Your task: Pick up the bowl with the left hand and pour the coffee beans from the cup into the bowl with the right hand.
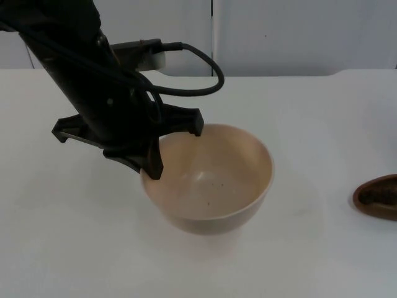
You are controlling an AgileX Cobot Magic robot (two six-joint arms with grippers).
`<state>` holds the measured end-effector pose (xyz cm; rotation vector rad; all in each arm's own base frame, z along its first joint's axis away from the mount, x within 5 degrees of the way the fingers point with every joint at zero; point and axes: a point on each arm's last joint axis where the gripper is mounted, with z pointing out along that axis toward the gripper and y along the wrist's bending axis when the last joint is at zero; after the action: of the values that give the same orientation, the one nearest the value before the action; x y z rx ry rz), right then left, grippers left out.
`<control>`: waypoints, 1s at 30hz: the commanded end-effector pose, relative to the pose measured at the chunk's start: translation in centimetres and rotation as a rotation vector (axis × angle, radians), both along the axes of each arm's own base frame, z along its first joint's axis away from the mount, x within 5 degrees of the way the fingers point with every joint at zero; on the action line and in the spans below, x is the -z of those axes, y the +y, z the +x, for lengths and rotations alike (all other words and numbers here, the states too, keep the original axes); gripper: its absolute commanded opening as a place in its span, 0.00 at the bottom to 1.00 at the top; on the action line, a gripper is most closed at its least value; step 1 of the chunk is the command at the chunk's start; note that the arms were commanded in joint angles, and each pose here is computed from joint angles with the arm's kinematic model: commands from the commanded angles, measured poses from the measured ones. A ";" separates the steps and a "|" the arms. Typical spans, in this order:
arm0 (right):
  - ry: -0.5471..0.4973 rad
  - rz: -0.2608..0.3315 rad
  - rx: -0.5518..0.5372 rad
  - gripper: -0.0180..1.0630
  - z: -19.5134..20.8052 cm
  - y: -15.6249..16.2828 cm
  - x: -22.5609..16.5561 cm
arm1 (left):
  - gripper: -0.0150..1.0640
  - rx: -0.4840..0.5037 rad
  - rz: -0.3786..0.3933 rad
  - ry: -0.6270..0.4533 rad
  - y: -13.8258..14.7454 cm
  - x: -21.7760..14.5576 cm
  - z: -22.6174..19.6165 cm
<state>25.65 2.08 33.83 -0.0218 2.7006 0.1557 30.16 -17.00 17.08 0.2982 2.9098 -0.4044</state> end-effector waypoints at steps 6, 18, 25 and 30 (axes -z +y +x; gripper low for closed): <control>0.057 -0.020 -0.010 0.97 1.5 1.0 1.6 | 0.01 -0.015 -0.025 -0.015 -0.4 -0.4 0.1; 0.129 -0.206 -0.029 0.96 3.9 4.0 5.6 | 0.01 -0.017 -0.027 -0.009 -0.4 -0.4 0.1; 0.103 -0.194 -0.038 0.96 5.3 4.4 6.9 | 0.01 -0.017 -0.027 -0.009 -0.4 -0.4 0.1; 0.084 -0.190 -0.038 0.96 5.2 4.1 7.9 | 0.01 -0.017 -0.028 -0.011 -0.4 -0.4 0.1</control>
<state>30.85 6.34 26.11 -0.1291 2.8029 -0.0892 30.17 -17.07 17.11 0.2828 2.9085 -0.4170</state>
